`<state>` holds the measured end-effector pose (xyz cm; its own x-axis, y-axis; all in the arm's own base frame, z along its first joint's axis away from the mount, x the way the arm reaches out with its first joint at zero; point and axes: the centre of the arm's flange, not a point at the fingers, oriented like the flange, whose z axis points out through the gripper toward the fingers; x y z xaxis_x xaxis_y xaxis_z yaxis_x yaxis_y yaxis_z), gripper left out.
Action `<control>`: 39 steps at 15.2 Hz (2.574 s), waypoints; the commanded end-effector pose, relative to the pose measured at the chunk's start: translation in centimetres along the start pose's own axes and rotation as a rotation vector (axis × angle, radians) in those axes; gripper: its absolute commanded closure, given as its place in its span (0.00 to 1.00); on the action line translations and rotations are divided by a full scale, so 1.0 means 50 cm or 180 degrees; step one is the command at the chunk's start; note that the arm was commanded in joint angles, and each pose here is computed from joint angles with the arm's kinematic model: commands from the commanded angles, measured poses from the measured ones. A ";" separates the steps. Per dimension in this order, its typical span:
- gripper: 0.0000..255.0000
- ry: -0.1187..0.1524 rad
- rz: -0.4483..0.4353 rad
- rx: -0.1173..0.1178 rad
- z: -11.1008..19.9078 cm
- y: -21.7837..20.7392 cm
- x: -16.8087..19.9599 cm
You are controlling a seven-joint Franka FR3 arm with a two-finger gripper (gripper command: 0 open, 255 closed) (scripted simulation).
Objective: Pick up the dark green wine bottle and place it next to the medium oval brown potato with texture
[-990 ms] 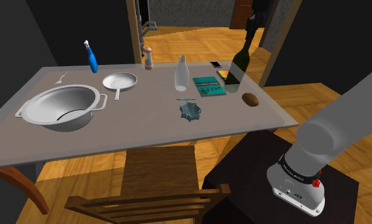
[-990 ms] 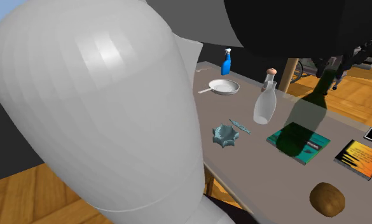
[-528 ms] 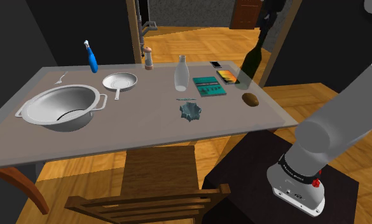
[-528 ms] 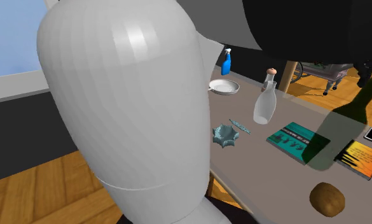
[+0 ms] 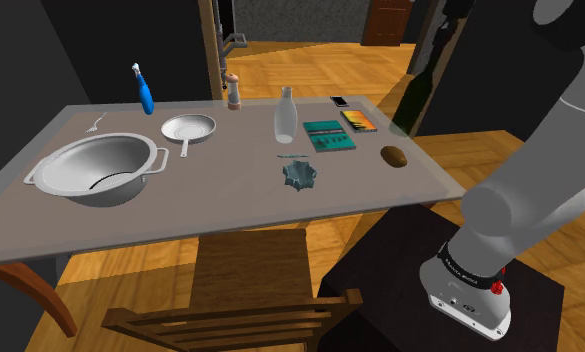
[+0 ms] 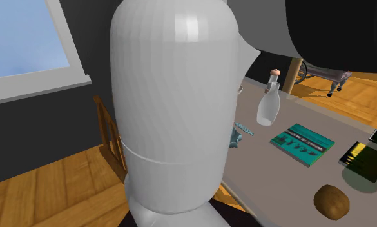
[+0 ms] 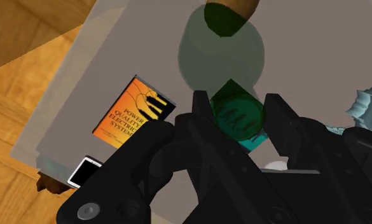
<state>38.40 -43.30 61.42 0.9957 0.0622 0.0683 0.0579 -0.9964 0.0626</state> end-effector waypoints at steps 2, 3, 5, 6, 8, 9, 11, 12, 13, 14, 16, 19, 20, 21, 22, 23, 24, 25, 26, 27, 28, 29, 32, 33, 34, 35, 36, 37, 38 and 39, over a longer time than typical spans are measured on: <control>1.00 0.0000 -0.0007 -0.0002 0.003 0.069 -0.028; 1.00 0.0000 -0.0007 -0.0002 0.004 0.093 -0.038; 1.00 0.0000 -0.0007 -0.0002 0.006 0.142 -0.059; 1.00 0.0000 -0.0007 -0.0002 0.006 0.166 -0.069; 1.00 0.0000 -0.0007 -0.0002 0.008 0.215 -0.089; 1.00 0.0000 -0.0007 -0.0002 0.009 0.239 -0.100; 1.00 0.0000 -0.0007 -0.0002 0.010 0.288 -0.120; 1.00 0.0000 -0.0007 -0.0002 0.011 0.301 -0.126; 1.00 0.0000 -0.0007 -0.0002 0.021 0.301 -0.126; 1.00 0.0000 -0.0007 -0.0002 0.032 0.300 -0.127; 1.00 0.0000 -0.0007 -0.0002 0.053 0.299 -0.129; 1.00 0.0000 -0.0007 -0.0002 0.084 0.297 -0.131; 1.00 0.0000 -0.0007 -0.0002 0.095 0.296 -0.131; 1.00 0.0000 -0.0007 -0.0002 0.105 0.295 -0.132; 1.00 0.0000 -0.0007 -0.0002 0.116 0.295 -0.133; 1.00 0.0000 -0.0007 -0.0002 0.126 0.294 -0.134; 1.00 0.0000 -0.0007 -0.0002 0.137 0.293 -0.134; 1.00 0.0000 -0.0007 -0.0002 0.147 0.293 -0.135; 1.00 0.0000 -0.0007 -0.0002 0.158 0.292 -0.136; 1.00 0.0000 -0.0007 -0.0002 0.168 0.291 -0.136; 1.00 0.0000 -0.0007 -0.0002 0.179 0.291 -0.137; 1.00 0.0000 -0.0007 -0.0002 0.189 0.290 -0.138; 1.00 0.0000 -0.0007 -0.0002 0.221 0.288 -0.140; 1.00 0.0000 -0.0007 -0.0002 0.232 0.287 -0.141; 1.00 0.0000 -0.0007 -0.0002 0.242 0.287 -0.141; 1.00 0.0000 -0.0007 -0.0002 0.253 0.286 -0.142; 1.00 0.0000 -0.0007 -0.0002 0.261 0.286 -0.143; 1.00 0.0000 -0.0007 -0.0002 0.261 0.286 -0.143; 1.00 0.0000 -0.0007 -0.0002 0.261 0.286 -0.143; 1.00 0.0000 -0.0007 -0.0002 0.261 0.286 -0.143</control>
<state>33.05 -58.75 48.83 0.9956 0.0643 0.0677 0.0601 -0.9962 0.0625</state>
